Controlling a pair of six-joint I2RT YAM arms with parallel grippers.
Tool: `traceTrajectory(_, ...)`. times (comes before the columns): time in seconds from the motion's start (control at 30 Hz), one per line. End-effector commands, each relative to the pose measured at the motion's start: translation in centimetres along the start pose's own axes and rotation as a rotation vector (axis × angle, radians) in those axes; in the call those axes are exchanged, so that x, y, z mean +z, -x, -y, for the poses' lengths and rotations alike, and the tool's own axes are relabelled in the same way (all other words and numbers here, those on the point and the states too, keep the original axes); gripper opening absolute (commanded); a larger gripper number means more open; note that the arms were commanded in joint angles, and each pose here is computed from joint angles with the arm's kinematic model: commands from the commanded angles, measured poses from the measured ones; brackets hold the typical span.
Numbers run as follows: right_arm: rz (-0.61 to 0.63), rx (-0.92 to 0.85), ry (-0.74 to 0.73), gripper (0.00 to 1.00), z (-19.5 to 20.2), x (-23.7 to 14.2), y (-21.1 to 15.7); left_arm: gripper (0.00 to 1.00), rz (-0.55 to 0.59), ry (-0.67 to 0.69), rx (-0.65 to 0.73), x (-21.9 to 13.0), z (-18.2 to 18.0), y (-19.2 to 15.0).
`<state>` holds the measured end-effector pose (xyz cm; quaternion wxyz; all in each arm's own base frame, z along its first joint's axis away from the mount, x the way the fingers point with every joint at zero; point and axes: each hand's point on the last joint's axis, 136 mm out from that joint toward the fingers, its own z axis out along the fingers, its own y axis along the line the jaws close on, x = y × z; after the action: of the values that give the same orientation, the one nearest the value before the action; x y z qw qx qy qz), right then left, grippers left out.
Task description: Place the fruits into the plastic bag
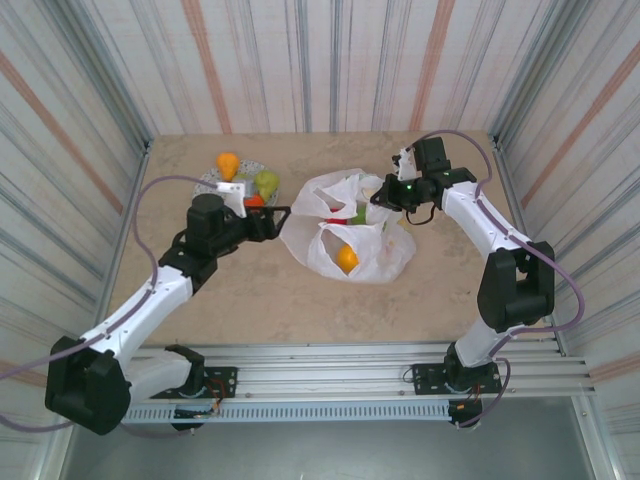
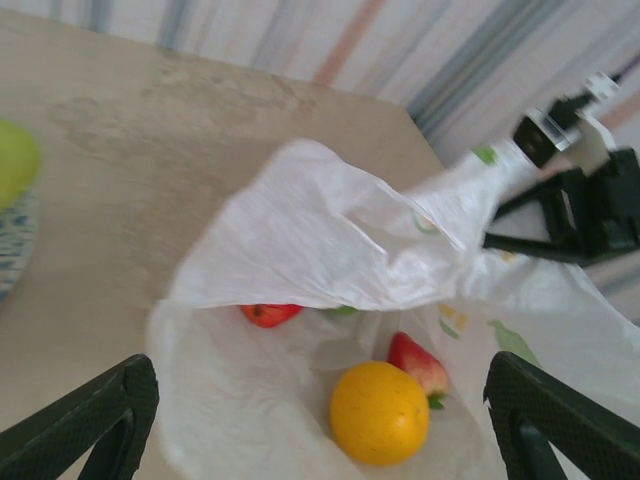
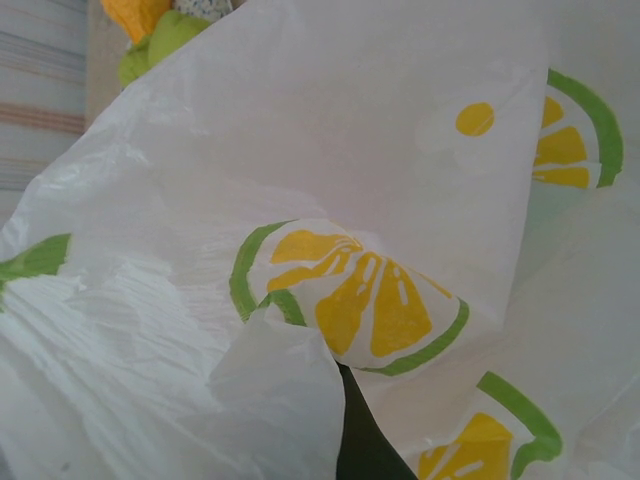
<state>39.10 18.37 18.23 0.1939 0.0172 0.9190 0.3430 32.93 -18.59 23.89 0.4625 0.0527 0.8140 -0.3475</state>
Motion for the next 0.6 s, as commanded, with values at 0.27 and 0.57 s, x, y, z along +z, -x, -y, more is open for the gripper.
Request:
traceTrajectory(0.27,-0.025,-0.018,0.002,0.0,0.1,0.1,-0.8,0.92,0.019,0.411,-0.233,-2.7,-12.7,3.7)
traceTrajectory(0.57,-0.027,-0.022,0.011,0.0,-0.1,0.0,-0.8,0.93,-0.106,0.483,-0.319,2.4,-17.1,1.6)
